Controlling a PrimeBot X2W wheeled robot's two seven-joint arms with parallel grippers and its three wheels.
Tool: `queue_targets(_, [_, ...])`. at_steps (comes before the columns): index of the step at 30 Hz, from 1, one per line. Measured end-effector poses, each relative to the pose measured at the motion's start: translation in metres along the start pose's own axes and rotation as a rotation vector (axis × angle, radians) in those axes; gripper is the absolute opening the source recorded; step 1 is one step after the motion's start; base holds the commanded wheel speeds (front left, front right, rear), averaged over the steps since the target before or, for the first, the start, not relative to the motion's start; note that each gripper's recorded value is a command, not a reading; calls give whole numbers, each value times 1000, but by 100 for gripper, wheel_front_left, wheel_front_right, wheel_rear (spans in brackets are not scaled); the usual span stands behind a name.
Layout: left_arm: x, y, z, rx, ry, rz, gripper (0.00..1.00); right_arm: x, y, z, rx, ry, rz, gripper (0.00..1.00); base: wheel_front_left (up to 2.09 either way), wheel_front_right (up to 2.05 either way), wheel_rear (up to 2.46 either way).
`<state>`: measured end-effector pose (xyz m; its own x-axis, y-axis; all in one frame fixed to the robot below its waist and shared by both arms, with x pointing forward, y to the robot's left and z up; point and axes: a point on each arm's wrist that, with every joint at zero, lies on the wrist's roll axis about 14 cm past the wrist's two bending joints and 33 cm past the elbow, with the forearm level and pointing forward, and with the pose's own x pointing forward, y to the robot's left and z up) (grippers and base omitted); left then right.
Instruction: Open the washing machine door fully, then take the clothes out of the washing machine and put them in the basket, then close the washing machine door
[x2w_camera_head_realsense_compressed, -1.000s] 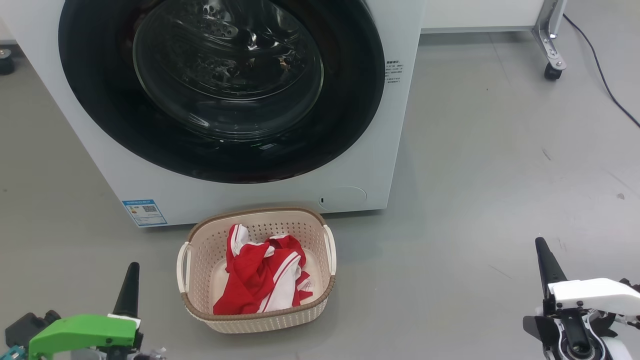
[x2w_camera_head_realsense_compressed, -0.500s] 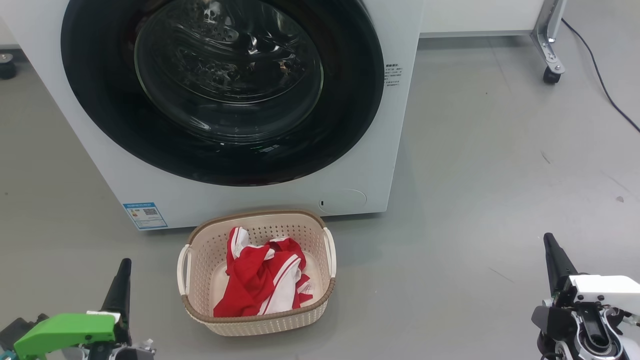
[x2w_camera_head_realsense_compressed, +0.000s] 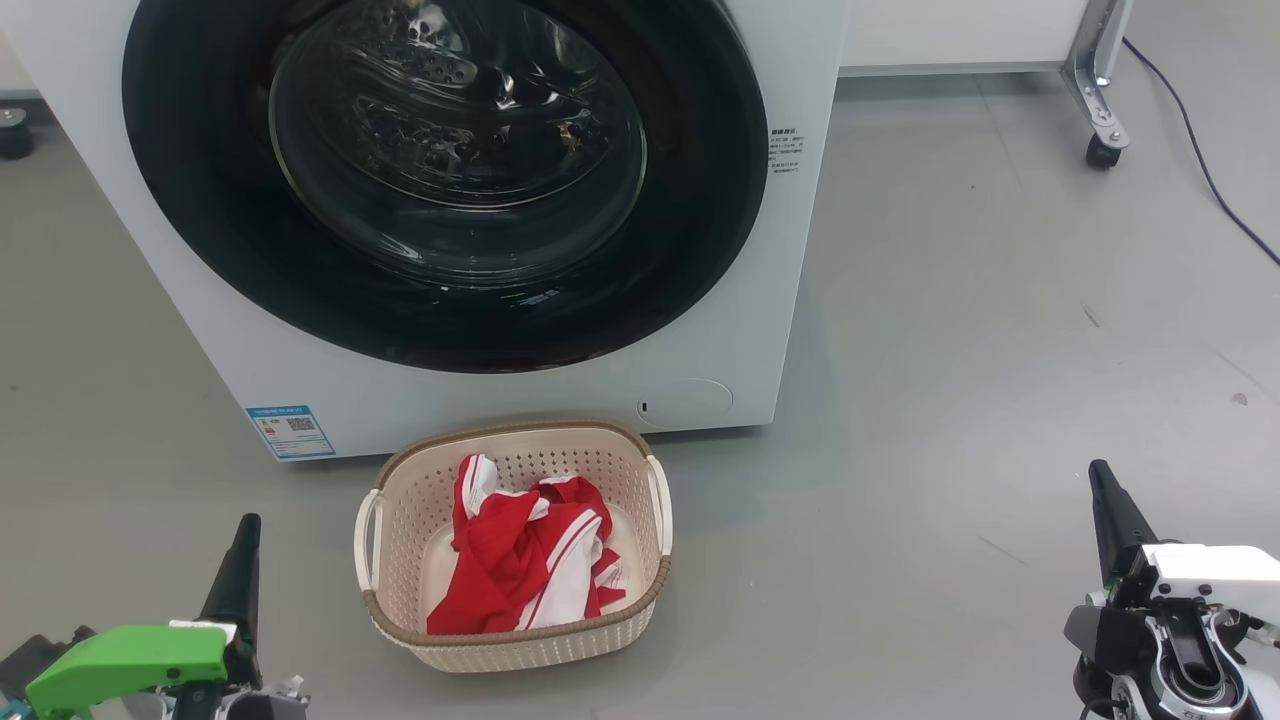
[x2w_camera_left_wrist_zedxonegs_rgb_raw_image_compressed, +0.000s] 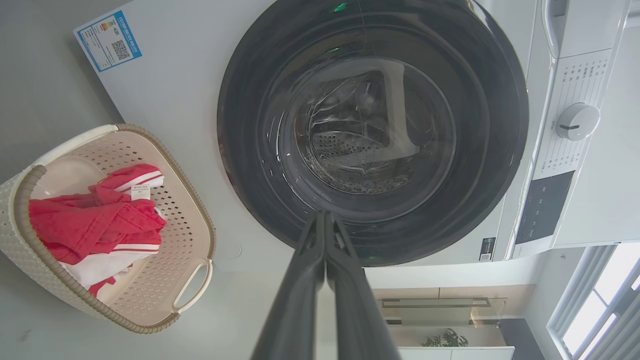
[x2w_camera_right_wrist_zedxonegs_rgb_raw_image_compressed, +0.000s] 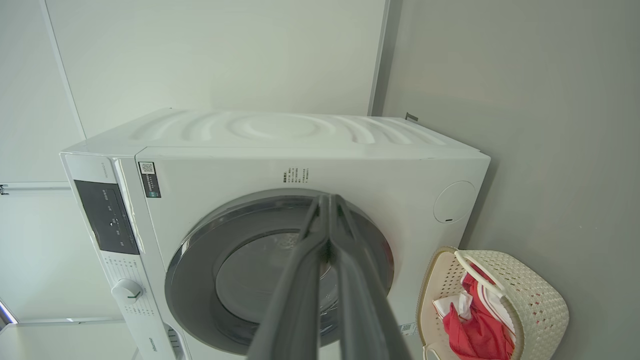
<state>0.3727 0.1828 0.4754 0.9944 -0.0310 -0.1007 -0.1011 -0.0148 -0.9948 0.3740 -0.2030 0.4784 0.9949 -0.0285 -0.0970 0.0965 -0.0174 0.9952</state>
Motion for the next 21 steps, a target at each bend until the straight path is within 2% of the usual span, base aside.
queue_targets(21, [1, 1, 1, 0, -2, 2, 0, 0, -1, 1, 1, -1, -3, 0, 0, 0, 0])
